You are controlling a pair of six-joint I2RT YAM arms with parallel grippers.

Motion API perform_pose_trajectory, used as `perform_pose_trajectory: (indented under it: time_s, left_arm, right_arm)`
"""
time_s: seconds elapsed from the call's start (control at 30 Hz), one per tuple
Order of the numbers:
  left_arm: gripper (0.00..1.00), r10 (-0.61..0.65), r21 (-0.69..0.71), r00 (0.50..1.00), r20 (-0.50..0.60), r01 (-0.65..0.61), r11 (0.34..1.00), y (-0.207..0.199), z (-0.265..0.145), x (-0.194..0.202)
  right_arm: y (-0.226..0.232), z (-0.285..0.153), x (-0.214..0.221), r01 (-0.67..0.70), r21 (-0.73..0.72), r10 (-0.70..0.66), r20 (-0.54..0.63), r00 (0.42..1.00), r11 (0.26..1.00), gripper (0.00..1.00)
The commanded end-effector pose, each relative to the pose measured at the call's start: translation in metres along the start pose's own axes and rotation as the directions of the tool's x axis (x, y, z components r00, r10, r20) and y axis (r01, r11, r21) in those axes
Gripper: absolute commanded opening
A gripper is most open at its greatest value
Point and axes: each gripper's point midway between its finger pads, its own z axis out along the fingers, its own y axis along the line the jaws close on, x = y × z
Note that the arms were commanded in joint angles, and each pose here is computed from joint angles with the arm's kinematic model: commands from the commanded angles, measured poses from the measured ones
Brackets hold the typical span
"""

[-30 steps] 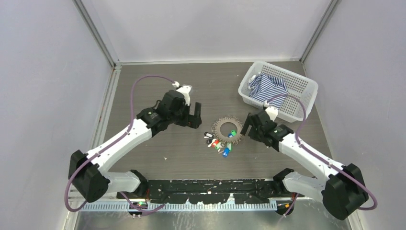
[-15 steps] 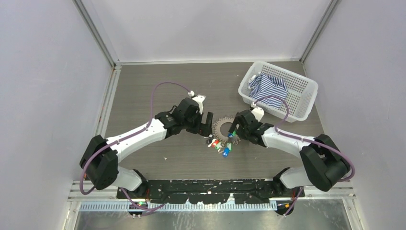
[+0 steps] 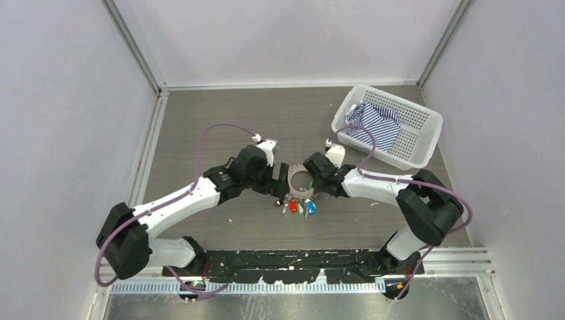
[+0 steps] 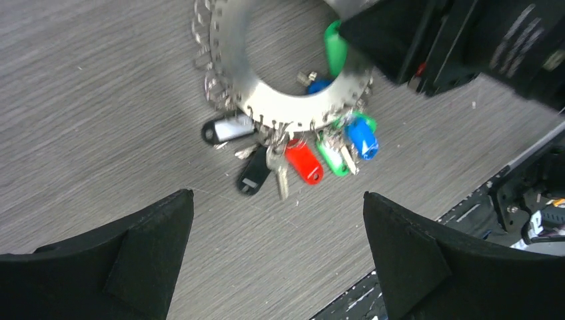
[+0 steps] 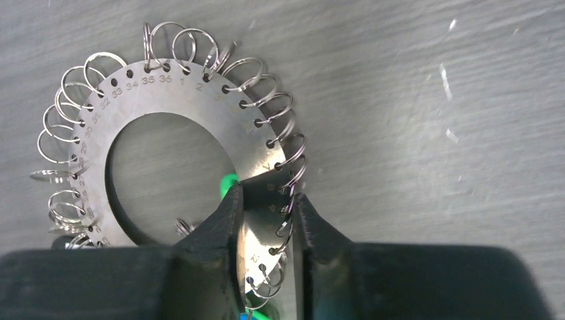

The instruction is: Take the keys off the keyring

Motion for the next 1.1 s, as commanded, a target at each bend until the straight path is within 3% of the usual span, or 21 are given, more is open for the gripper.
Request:
perform_pose_trajectory:
  time_s: [0.0,0.1,0.4,0.57,0.73,0.83,0.93,1.0,1.07]
  left_arm:
    - [1.0,0.014,0.025,0.995,0.094,-0.017,1.0,-0.004,-0.022,-0.015]
    - [1.0,0.002,0.038,0.992,0.128,-0.007,0.999,-0.002,-0.027,-0.01]
    - [1.0,-0.06,0.071,0.977,0.203,0.047,0.996,0.003,-0.03,-0.001]
    - [1.0,-0.053,0.0,0.977,0.205,0.055,0.999,0.016,-0.027,0.0]
    - [1.0,-0.041,-0.05,0.983,0.18,0.05,0.997,0.023,-0.018,0.001]
    - [1.0,-0.047,-0.032,0.984,0.171,0.053,0.998,0.019,-0.008,-0.002]
    - [1.0,-0.062,-0.027,0.983,0.172,0.068,0.997,0.018,0.0,-0.004]
    - [1.0,-0.065,-0.053,0.983,0.17,0.075,0.996,0.021,0.003,-0.005]
    - [1.0,-0.064,-0.081,0.983,0.173,0.079,0.994,0.026,0.003,-0.008]
  right_arm:
    - [-0.011,-0.034,0.008,0.087,0.065,-0.086,-0.014,0.996,0.994,0.09]
    - [0.001,-0.06,-0.01,0.07,0.024,-0.071,0.058,0.996,0.997,0.01]
    - [0.037,-0.146,-0.031,0.185,-0.152,-0.156,0.186,0.97,0.971,0.01]
    - [0.064,-0.114,-0.013,0.274,-0.204,-0.247,0.147,0.958,0.94,0.01]
    - [0.083,-0.046,-0.007,0.216,-0.238,-0.215,0.028,0.976,0.947,0.01]
    - [0.099,-0.034,-0.012,0.238,-0.273,-0.238,0.032,0.971,0.932,0.11]
    - [0.117,-0.03,-0.004,0.235,-0.345,-0.248,0.006,0.969,0.909,0.07]
    - [0.116,-0.026,-0.004,0.232,-0.315,-0.248,-0.013,0.969,0.92,0.12]
    - [0.1,-0.023,-0.003,0.207,-0.276,-0.222,-0.025,0.975,0.939,0.25]
